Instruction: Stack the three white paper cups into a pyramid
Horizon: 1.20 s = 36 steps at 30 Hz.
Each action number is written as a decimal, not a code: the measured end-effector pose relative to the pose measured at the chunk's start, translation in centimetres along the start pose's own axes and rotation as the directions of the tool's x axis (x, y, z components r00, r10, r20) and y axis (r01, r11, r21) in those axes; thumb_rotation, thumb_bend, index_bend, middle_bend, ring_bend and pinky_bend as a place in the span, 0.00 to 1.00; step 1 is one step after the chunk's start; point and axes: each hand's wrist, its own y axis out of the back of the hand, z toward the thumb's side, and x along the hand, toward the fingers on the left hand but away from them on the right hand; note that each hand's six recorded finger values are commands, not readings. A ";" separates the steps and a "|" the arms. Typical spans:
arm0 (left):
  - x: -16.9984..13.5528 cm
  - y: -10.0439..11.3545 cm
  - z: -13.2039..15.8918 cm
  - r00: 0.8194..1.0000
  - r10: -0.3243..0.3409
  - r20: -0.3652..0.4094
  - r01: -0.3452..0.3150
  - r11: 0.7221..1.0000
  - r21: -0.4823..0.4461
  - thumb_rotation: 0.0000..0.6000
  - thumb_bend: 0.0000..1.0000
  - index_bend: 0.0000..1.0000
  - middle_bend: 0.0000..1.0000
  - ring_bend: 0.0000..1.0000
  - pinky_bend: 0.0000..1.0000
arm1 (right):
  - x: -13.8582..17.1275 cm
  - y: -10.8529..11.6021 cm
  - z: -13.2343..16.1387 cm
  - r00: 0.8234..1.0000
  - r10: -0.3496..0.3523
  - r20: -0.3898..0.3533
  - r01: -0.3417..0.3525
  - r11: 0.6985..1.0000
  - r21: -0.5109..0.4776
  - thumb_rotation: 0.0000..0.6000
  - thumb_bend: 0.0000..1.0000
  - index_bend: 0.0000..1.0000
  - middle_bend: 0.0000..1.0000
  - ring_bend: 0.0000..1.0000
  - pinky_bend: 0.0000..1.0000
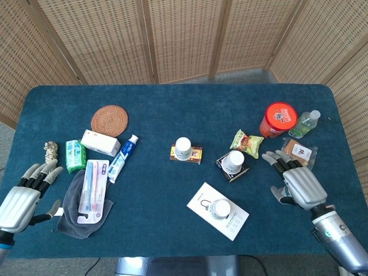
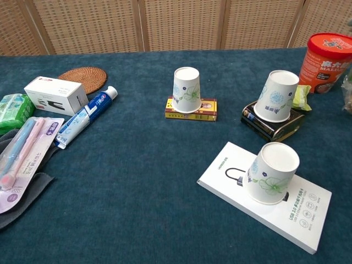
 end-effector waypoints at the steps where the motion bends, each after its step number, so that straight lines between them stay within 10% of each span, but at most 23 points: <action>1: 0.1 0.0 0.0 1.000 -0.002 0.001 0.002 1.000 0.002 0.82 0.49 0.03 0.00 0.00 0.00 | -0.5 0.0 0.3 1.000 0.006 -0.007 -0.006 1.000 0.001 1.00 0.45 0.00 0.00 0.00 0.15; 17: 0.0 -0.1 -0.9 0.999 -0.009 -0.032 0.009 1.000 -0.003 0.82 0.50 0.03 0.00 0.00 0.00 | -8.9 -1.8 4.7 0.986 0.145 -0.087 -0.139 0.988 0.069 1.00 0.44 0.00 0.00 0.00 0.16; 36: 0.2 -0.4 -2.1 0.998 -0.010 -0.062 0.009 1.000 -0.019 0.81 0.50 0.02 0.00 0.00 0.00 | -12.6 -5.5 3.3 0.965 0.261 -0.017 -0.257 0.958 0.126 1.00 0.45 0.00 0.00 0.00 0.21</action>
